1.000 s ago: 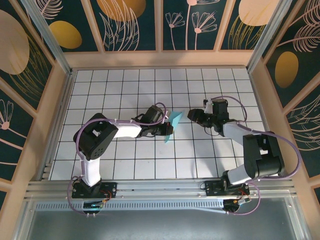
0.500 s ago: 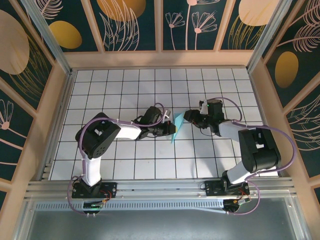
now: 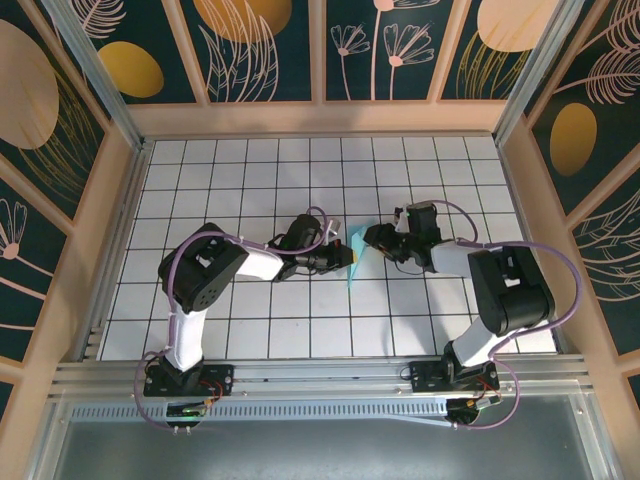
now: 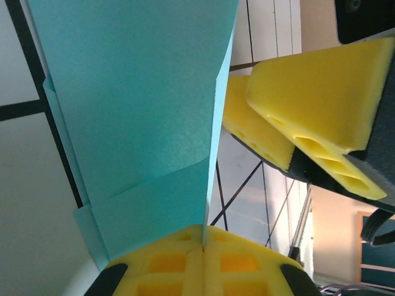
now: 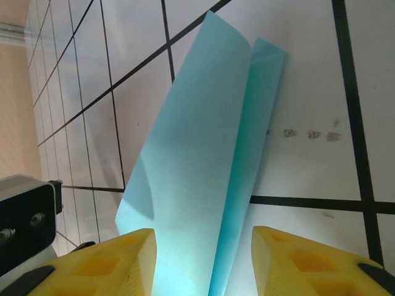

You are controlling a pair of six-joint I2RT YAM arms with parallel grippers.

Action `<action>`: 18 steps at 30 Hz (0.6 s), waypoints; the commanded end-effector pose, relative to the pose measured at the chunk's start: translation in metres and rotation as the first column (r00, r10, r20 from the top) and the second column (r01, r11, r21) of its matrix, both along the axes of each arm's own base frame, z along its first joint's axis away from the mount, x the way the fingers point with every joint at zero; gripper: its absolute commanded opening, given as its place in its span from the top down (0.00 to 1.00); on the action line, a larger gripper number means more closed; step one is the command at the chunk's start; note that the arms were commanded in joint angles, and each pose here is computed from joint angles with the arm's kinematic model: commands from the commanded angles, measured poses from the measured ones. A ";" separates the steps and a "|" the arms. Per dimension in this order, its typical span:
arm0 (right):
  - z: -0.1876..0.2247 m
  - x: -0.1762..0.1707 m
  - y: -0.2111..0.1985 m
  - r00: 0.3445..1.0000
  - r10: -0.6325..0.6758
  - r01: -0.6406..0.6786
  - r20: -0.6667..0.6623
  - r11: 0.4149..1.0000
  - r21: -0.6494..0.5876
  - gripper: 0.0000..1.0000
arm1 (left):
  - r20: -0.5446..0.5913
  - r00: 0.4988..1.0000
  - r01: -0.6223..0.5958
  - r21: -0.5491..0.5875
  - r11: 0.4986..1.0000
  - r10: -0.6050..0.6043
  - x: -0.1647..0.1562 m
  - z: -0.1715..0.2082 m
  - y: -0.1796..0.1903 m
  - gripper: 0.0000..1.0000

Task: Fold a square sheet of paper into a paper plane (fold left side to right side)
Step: Fold the wing for the fifth time at the center of the table.

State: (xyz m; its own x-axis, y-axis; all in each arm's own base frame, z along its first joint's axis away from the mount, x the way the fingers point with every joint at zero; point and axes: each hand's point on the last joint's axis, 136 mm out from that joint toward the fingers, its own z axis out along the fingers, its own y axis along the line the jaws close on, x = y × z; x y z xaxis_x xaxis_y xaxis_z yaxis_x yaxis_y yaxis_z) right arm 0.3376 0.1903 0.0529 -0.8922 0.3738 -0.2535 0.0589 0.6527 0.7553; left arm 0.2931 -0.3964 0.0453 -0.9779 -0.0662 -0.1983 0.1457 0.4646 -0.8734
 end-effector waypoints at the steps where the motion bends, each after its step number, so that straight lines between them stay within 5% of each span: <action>1: 0.006 0.011 0.007 1.000 -0.012 0.012 0.024 1.000 0.008 0.56 | -0.028 1.000 -0.002 -0.050 0.999 0.001 0.000 -0.002 -0.001 1.00; 18: -0.003 0.016 0.014 1.000 -0.012 0.012 0.000 1.000 -0.014 0.57 | -0.072 0.997 -0.029 -0.127 0.991 0.020 -0.001 0.001 -0.004 1.00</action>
